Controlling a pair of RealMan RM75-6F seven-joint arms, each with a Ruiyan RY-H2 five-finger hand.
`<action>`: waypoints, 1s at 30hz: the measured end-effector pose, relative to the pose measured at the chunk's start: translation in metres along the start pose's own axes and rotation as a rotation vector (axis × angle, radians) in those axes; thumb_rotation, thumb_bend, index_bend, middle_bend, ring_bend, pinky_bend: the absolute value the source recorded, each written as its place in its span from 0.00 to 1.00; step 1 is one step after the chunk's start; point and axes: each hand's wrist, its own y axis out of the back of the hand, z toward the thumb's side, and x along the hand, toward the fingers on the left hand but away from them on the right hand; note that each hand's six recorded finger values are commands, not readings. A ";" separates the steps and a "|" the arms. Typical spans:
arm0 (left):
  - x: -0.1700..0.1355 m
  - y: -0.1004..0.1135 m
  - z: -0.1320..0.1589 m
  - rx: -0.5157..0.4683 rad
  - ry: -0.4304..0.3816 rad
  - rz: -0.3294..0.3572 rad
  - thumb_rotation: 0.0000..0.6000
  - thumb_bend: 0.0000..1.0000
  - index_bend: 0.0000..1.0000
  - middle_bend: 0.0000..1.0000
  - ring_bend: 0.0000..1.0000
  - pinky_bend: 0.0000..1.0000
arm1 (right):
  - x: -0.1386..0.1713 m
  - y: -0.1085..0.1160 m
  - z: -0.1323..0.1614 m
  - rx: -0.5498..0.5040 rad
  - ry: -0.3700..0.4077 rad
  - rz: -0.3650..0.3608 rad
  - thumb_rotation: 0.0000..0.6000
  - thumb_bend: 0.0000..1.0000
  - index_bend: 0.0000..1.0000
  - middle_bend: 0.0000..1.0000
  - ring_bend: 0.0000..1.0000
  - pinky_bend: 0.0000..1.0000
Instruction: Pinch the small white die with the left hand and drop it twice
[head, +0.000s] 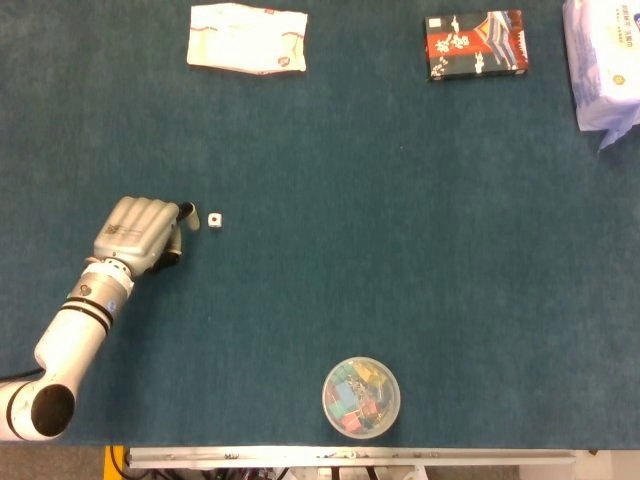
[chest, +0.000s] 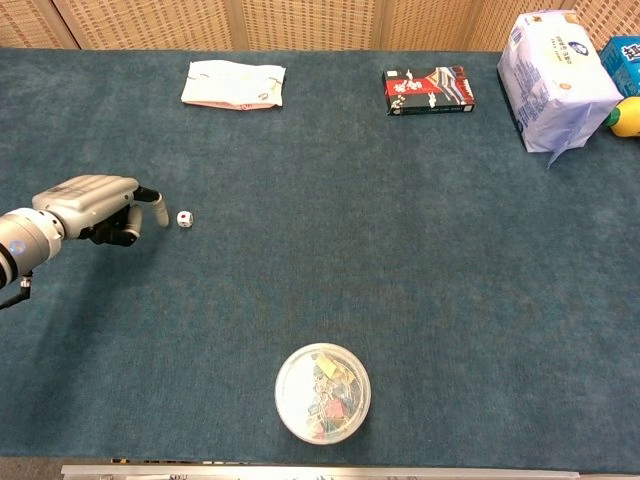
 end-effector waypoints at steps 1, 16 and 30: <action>0.000 0.000 -0.001 0.000 0.003 0.001 1.00 1.00 0.36 1.00 1.00 1.00 | 0.000 0.000 0.000 0.001 0.000 0.000 1.00 0.12 0.44 0.53 0.46 0.63; 0.002 0.002 0.004 -0.014 -0.018 -0.003 1.00 1.00 0.35 1.00 1.00 1.00 | 0.000 0.001 -0.001 0.000 -0.005 -0.001 1.00 0.12 0.44 0.53 0.46 0.63; 0.009 0.002 0.009 -0.011 -0.029 -0.004 1.00 1.00 0.34 1.00 1.00 1.00 | 0.001 0.004 -0.003 -0.011 -0.007 -0.011 1.00 0.12 0.44 0.53 0.46 0.63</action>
